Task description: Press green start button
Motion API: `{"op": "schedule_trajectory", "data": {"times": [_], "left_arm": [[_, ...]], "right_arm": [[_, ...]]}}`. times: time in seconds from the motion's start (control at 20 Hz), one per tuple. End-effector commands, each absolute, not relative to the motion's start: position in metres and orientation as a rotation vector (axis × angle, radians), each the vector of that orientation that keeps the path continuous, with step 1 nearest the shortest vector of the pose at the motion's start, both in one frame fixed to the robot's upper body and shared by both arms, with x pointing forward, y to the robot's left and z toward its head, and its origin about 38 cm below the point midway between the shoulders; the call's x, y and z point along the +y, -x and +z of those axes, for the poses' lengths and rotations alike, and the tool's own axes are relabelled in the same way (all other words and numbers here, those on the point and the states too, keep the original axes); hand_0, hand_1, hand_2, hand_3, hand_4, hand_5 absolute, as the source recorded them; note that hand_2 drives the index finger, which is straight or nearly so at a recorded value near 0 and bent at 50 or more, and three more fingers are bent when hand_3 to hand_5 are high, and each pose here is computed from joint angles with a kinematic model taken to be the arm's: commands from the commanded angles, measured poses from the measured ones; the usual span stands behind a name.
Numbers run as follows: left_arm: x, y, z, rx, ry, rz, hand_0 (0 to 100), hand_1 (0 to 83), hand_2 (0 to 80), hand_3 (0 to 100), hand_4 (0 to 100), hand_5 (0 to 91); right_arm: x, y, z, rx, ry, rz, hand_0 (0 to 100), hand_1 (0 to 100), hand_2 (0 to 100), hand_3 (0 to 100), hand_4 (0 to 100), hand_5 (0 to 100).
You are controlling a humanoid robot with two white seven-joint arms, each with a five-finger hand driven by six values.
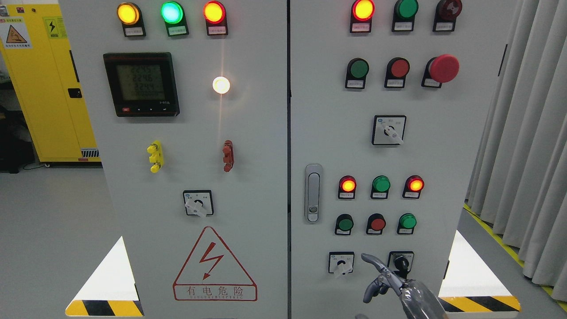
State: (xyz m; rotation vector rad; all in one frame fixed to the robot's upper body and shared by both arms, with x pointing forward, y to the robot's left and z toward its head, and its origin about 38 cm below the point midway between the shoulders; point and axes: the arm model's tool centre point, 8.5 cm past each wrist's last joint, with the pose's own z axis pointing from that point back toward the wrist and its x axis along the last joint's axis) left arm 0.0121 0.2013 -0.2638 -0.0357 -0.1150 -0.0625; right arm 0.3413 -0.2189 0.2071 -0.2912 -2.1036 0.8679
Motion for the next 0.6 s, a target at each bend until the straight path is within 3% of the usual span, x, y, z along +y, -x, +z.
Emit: {"op": "schedule_trajectory", "data": {"times": [0.0,0.2,0.55], "left_arm": [[0.1997,-0.0374,-0.2632,-0.167,0.039,-0.065,12,55.6,0.0,0,0,0.0],[0.1997,-0.0374,-0.2632,-0.167,0.039,-0.065,12,55.6,0.0,0,0,0.0],[0.1997,-0.0374,-0.2632,-0.167,0.039,-0.065,12,55.6,0.0,0,0,0.0]], "right_arm": [[-0.1981,-0.3087,0.2148,-2.169,-0.042,0.728,58,59,0,10,16,7],[-0.1995,-0.3098,0.2141,-2.156,-0.074,0.696,54,55,0,1,8,0],[-0.2010,-0.3102,0.2130,-2.138,-0.149,0.638,47,55,0,0,9,0]]}}
